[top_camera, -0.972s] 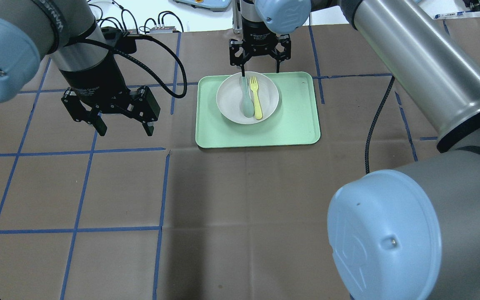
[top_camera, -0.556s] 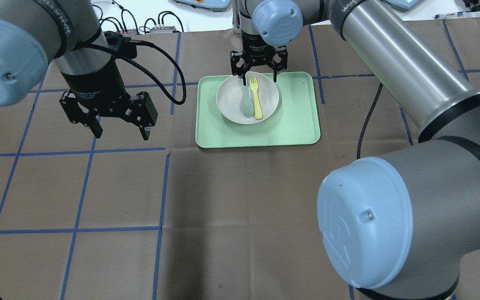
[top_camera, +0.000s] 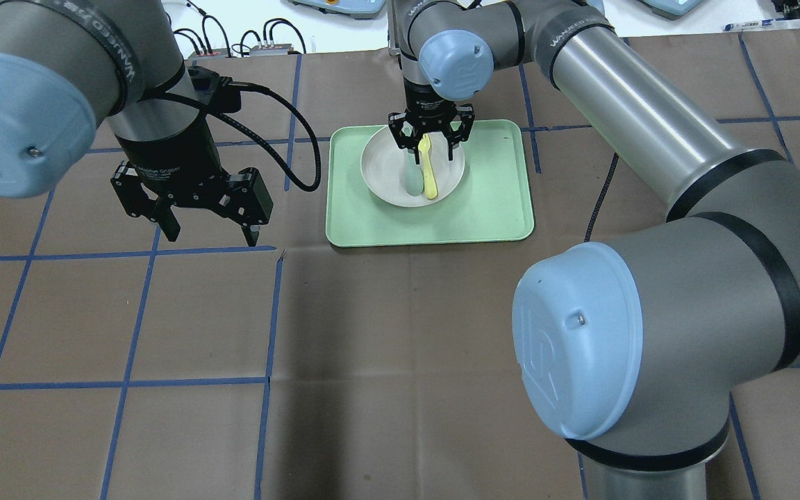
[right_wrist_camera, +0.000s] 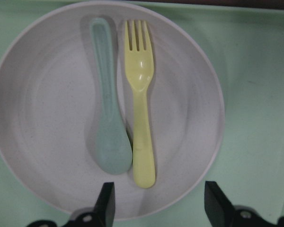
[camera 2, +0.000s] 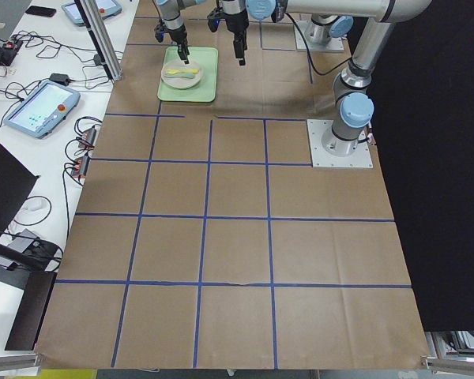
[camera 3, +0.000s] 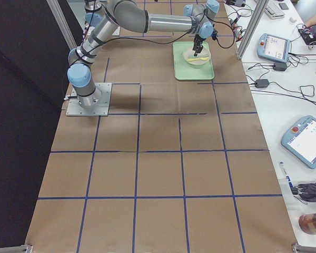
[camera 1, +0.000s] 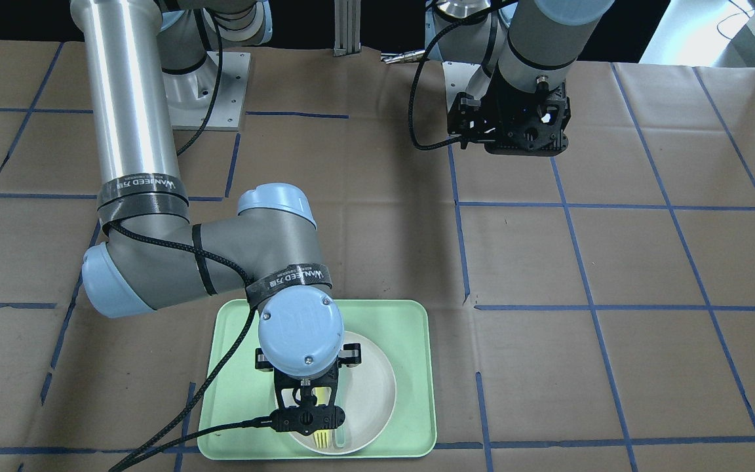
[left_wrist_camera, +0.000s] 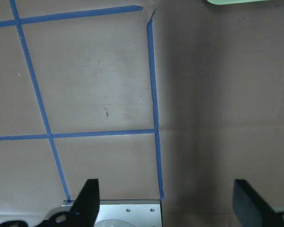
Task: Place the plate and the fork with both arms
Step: 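Lower the right gripper and grasp the yellow fork handle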
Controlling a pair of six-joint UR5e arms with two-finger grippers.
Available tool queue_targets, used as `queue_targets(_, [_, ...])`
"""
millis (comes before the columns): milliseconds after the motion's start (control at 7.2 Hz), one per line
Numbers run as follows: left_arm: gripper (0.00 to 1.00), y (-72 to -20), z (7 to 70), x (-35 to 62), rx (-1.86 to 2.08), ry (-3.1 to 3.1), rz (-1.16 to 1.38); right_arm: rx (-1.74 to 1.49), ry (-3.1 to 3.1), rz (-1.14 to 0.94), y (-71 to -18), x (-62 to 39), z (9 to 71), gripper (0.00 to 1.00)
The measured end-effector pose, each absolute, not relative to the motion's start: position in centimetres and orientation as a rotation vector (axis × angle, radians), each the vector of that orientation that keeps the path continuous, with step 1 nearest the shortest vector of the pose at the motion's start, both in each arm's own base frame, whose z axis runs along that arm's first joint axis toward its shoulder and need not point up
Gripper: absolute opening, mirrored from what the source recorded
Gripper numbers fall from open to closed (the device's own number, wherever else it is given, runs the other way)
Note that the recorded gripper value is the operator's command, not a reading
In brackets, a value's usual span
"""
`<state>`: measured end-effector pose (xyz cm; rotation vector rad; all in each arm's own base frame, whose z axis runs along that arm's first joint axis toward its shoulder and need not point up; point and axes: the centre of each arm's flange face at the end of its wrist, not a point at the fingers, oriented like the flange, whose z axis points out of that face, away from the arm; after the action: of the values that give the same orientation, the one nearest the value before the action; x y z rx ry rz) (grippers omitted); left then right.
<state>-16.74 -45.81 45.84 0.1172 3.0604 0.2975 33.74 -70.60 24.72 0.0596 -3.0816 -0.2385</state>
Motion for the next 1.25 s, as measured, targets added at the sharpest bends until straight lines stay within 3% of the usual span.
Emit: queue_targets(1250, [1.00,-46.1,46.5,-17.3,0.114,3.123,0.204,0.000,-3.079,-0.255,-71.8,34.0,19.6,0.47])
